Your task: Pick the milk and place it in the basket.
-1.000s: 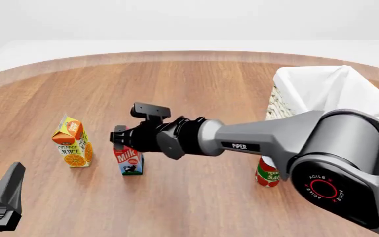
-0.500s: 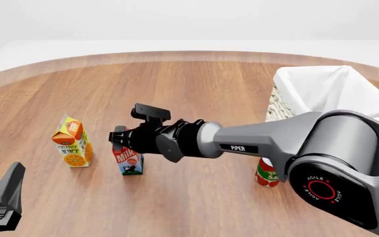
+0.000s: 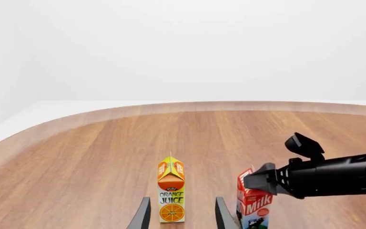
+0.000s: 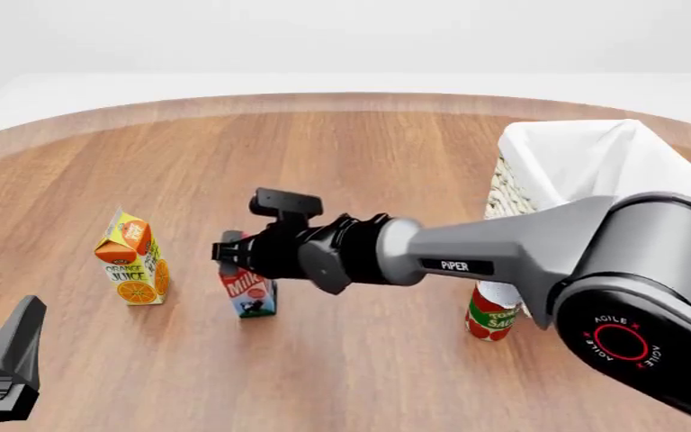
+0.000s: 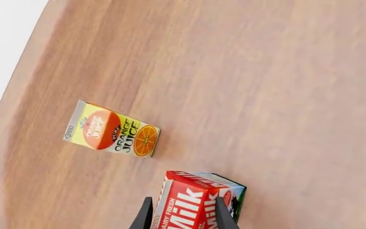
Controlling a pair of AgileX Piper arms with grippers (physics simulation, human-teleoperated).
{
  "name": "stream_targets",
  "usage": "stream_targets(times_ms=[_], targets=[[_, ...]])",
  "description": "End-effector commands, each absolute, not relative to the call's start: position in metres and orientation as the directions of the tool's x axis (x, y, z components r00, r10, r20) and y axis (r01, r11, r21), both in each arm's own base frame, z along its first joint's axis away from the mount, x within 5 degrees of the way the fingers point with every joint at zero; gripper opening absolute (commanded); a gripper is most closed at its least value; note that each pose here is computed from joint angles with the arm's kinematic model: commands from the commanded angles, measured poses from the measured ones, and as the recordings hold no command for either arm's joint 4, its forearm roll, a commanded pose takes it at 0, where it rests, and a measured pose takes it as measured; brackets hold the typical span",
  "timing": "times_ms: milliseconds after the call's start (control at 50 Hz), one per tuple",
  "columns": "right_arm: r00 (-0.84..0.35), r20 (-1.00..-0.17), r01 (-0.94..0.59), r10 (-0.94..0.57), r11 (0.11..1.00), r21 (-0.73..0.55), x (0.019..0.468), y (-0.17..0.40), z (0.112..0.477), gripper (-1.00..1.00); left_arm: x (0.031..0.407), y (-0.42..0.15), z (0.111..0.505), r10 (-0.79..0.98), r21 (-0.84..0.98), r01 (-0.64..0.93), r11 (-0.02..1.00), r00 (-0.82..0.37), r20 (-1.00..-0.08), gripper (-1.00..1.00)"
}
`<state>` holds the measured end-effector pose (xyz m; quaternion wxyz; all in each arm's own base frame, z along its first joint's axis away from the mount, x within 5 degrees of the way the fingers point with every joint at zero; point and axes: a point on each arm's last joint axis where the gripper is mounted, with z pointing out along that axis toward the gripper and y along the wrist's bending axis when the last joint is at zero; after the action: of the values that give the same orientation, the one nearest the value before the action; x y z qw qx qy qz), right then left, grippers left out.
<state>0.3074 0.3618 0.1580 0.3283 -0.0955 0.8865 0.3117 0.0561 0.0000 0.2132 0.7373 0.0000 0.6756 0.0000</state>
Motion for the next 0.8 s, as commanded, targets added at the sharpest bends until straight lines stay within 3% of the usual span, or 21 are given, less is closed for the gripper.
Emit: stream_targets(times_ms=[20, 800], targets=[[-0.727, -0.686, -0.413, 0.028, 0.780, 0.470, 0.309, 0.352, 0.181, -1.00, 0.056, 0.000, 0.213, 0.000, 0.000, 0.000, 1.000, 0.087, -0.996, 1.00], [-0.664, -0.727, -0.394, 0.176, 0.744, 0.540, 0.298, 0.302, 0.235, -1.00, 0.056, 0.000, 0.213, 0.000, 0.000, 0.000, 1.000, 0.087, -0.996, 1.00]])
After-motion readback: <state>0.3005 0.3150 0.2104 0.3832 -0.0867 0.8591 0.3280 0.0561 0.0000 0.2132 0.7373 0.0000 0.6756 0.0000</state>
